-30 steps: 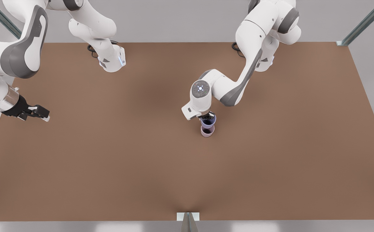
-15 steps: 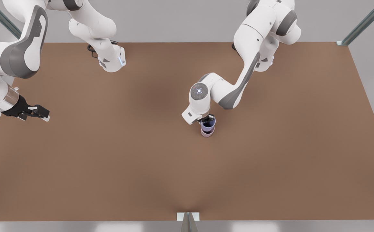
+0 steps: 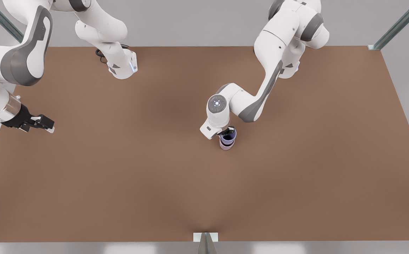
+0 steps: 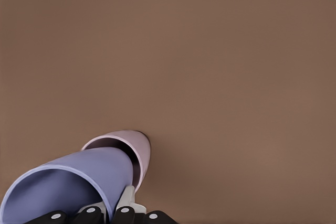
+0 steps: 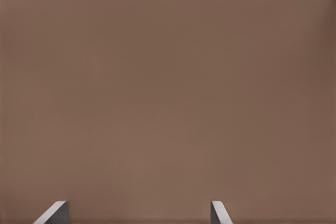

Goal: Stack the cups, with the pink cup at the bottom and the purple cup at the top

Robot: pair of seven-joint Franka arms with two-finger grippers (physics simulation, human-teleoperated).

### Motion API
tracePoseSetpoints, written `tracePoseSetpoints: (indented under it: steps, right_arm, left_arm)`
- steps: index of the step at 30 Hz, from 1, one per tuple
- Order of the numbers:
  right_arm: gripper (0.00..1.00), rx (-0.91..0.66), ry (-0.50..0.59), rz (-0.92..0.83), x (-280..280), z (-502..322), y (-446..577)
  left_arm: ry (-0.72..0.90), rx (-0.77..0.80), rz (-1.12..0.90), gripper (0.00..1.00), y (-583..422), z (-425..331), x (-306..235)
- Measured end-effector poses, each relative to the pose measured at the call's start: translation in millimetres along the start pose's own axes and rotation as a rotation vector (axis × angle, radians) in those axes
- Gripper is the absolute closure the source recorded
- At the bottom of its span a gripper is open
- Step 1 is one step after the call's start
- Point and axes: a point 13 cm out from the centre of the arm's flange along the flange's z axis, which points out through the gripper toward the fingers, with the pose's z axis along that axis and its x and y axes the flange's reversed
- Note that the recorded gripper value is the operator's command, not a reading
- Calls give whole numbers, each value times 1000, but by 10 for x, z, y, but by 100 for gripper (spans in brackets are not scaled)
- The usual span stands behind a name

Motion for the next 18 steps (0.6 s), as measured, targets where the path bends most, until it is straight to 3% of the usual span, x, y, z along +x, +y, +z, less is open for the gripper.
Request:
tracePoseSetpoints:
  steps: [3, 10, 12, 13, 18]
  right_arm:
    - [0, 0, 0, 0, 0, 0, -3]
    - [0, -1, 0, -1, -1, 3, 3]
    - [0, -1, 0, -2, -1, 2, 6]
    - [0, -1, 0, -2, -1, 1, 10]
    - [0, -1, 0, -4, -1, 3, 15]
  left_arm:
    - [2, 0, -8, 68, -5, 27, 0]
    - [2, 1, -21, 63, -13, 44, -2]
    - [1, 2, -25, 17, -9, 35, -7]
    - [-3, 1, -24, 0, -2, 21, -14]
    - [-36, 7, -42, 0, 123, -273, -129]
